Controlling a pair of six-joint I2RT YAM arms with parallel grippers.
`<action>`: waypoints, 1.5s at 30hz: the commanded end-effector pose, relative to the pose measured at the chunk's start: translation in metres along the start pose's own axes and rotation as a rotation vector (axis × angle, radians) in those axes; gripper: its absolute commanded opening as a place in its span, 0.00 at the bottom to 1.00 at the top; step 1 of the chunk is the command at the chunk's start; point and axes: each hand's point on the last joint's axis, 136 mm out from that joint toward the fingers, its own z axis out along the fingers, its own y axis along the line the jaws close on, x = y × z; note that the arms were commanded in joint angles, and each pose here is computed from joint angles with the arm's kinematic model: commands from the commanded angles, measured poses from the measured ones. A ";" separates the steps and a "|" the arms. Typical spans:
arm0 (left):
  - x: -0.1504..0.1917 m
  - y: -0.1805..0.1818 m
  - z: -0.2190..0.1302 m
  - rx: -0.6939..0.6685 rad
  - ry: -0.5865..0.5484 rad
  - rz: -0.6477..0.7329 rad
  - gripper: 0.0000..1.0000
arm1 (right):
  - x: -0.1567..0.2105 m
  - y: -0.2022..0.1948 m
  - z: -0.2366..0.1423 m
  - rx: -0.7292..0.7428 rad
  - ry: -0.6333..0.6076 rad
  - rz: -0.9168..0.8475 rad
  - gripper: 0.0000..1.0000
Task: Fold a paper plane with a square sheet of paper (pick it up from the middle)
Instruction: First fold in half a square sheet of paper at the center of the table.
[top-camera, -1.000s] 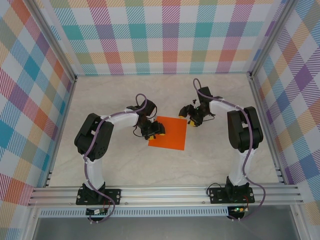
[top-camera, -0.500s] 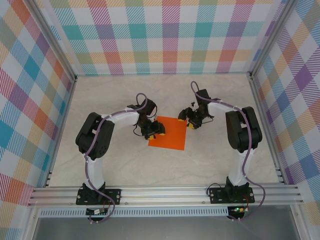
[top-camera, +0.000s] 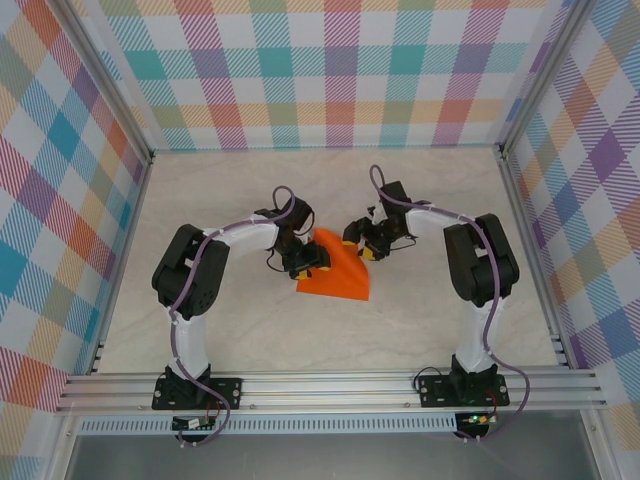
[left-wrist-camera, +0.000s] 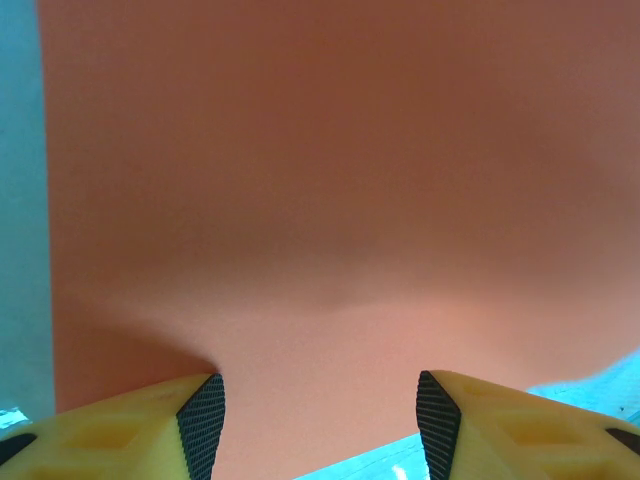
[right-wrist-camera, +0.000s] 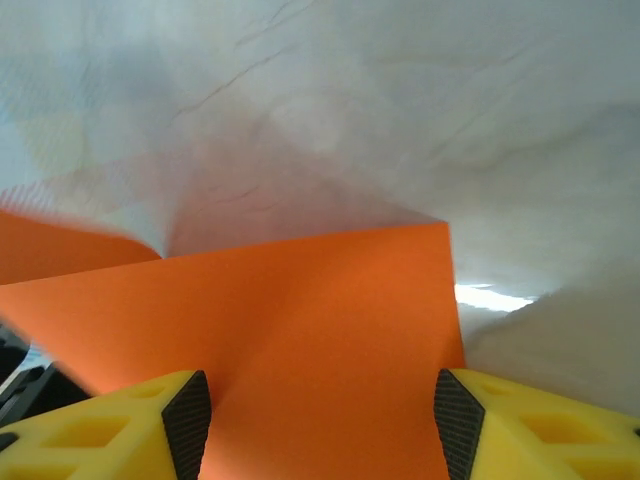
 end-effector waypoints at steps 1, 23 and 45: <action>0.011 0.012 0.015 -0.029 0.069 -0.011 0.57 | 0.005 0.004 0.004 -0.048 0.030 -0.002 0.65; 0.012 0.014 0.012 -0.039 0.070 0.000 0.57 | 0.025 0.029 -0.013 -0.163 0.091 0.096 0.78; 0.005 -0.004 -0.011 -0.004 0.004 0.043 0.60 | -0.005 0.024 -0.017 0.024 0.058 -0.064 0.38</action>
